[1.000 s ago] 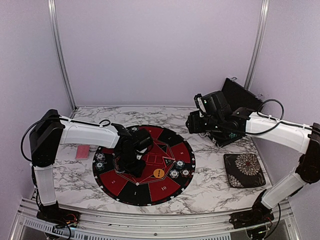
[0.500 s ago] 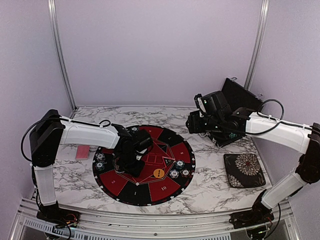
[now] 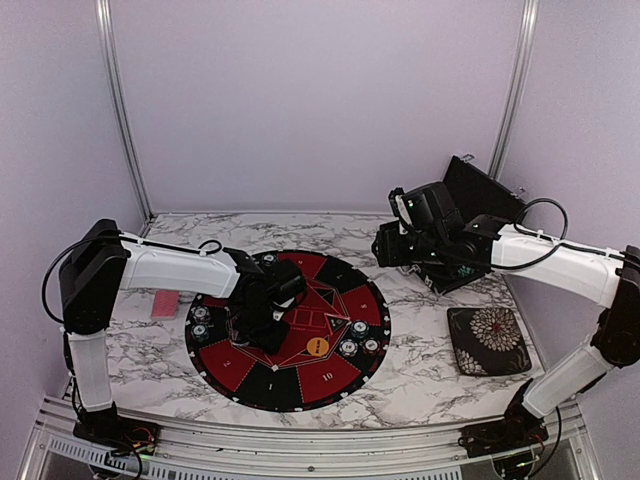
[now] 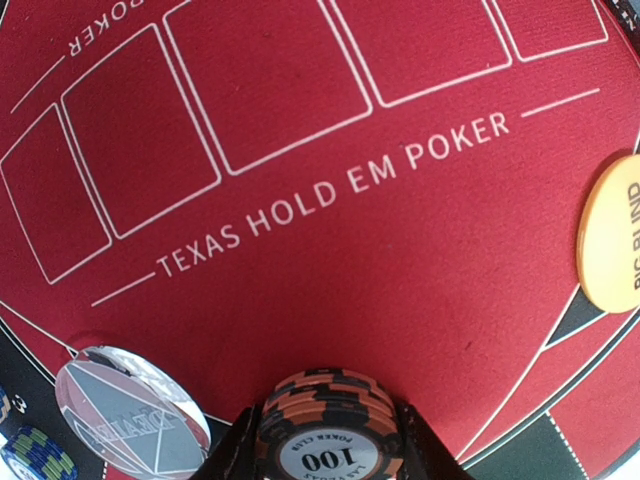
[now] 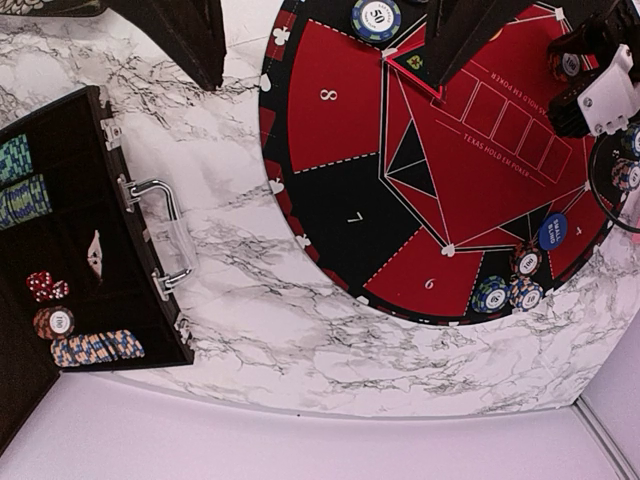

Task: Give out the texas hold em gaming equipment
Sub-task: Pick up the pile of poker chips from the dealer area.

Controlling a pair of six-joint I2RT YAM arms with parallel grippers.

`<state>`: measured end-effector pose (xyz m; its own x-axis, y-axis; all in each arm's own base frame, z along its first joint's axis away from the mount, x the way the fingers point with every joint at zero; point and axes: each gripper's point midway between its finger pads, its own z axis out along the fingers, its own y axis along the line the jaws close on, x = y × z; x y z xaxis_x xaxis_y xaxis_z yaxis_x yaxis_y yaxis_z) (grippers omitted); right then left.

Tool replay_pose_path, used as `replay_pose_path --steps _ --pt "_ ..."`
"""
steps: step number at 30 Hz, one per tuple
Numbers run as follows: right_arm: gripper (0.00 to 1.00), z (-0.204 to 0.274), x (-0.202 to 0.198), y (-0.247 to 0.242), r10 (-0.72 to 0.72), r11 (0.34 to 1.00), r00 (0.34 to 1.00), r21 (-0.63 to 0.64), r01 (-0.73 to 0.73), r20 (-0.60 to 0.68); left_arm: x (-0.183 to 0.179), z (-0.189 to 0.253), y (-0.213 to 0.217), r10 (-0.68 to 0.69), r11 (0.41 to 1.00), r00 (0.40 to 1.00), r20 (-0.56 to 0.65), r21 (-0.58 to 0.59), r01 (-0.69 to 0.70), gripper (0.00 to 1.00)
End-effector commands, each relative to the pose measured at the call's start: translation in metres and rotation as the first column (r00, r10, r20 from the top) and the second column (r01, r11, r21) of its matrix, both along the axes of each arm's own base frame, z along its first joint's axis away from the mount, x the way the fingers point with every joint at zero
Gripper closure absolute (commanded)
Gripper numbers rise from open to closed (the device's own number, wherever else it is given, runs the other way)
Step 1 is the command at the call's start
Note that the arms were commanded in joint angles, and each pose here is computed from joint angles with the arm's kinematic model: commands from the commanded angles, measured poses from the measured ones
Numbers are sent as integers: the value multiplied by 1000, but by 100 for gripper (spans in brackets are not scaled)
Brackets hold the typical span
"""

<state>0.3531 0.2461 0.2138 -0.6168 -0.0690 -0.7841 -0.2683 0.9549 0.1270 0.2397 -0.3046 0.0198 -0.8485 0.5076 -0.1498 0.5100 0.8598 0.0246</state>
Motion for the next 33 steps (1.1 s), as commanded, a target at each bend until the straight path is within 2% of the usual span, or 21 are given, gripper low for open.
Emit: replay_pose_path --steps 1,23,33 --pt "34 9 1 -3 -18 999 1000 29 18 11 1 14 2 -15 1000 1000 22 11 15 70" --pt "34 7 2 -2 -20 999 1000 28 20 9 18 41 2 22 998 999 46 -59 -20 70" --pt "34 6 2 -2 -21 999 1000 28 21 7 38 51 29 98 993 993 59 -69 -94 70"
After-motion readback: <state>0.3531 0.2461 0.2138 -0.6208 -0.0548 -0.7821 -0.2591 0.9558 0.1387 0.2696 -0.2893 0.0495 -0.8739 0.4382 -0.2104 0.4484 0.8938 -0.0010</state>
